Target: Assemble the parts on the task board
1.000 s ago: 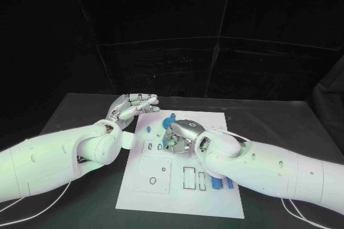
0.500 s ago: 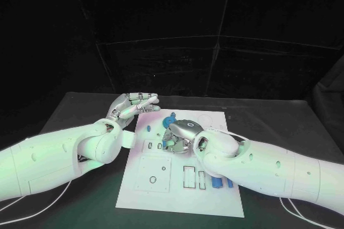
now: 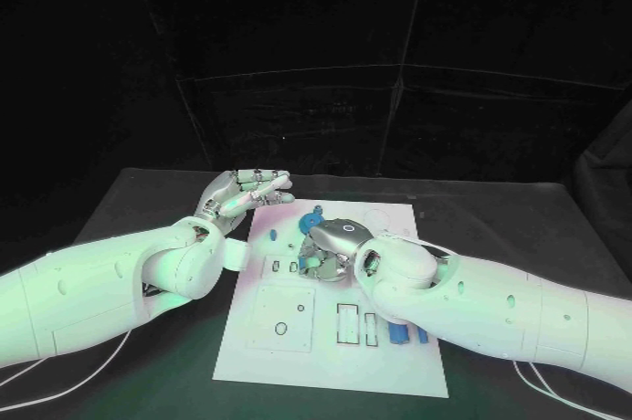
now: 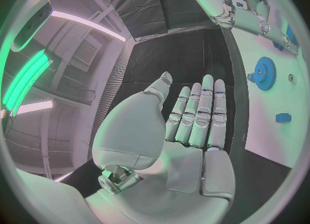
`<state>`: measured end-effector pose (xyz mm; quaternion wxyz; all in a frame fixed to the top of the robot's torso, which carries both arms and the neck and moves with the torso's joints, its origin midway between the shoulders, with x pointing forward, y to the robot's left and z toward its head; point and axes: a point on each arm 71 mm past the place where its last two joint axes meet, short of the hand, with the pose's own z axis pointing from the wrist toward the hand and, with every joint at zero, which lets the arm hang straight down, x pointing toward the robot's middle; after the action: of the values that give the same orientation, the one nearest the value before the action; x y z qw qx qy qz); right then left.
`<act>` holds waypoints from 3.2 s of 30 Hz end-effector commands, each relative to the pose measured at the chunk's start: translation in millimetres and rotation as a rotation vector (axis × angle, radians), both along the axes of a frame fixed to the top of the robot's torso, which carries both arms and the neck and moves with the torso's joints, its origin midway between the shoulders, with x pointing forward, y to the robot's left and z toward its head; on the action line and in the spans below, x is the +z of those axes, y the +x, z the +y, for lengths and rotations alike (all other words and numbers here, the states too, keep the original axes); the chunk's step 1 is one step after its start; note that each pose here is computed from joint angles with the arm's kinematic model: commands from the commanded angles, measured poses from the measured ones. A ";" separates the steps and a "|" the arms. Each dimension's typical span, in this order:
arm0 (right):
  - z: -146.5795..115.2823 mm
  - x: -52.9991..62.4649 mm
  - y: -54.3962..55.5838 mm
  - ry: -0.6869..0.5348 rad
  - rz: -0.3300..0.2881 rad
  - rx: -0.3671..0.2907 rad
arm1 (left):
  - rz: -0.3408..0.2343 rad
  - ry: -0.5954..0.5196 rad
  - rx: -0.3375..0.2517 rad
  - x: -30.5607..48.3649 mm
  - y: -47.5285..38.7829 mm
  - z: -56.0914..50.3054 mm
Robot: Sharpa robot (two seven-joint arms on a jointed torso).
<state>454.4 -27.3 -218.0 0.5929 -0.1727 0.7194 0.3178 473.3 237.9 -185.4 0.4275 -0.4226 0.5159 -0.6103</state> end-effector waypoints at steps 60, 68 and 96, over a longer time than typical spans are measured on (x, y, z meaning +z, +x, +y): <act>-189.5 78.4 17.0 0.522 0.135 -0.190 | 0.211 1.267 -0.455 -13.1 34.0 -36.1; -192.2 76.1 20.9 0.508 0.143 -0.208 | 0.215 1.330 -0.492 -19.4 40.9 -51.4; -191.2 72.5 26.7 0.491 0.157 -0.222 | 0.249 1.412 -0.566 -33.4 47.1 -67.4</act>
<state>480.7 -219.1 -146.1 0.5933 0.0815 0.6775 0.4270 520.7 170.1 -218.4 0.3682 0.0240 0.9118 -0.1799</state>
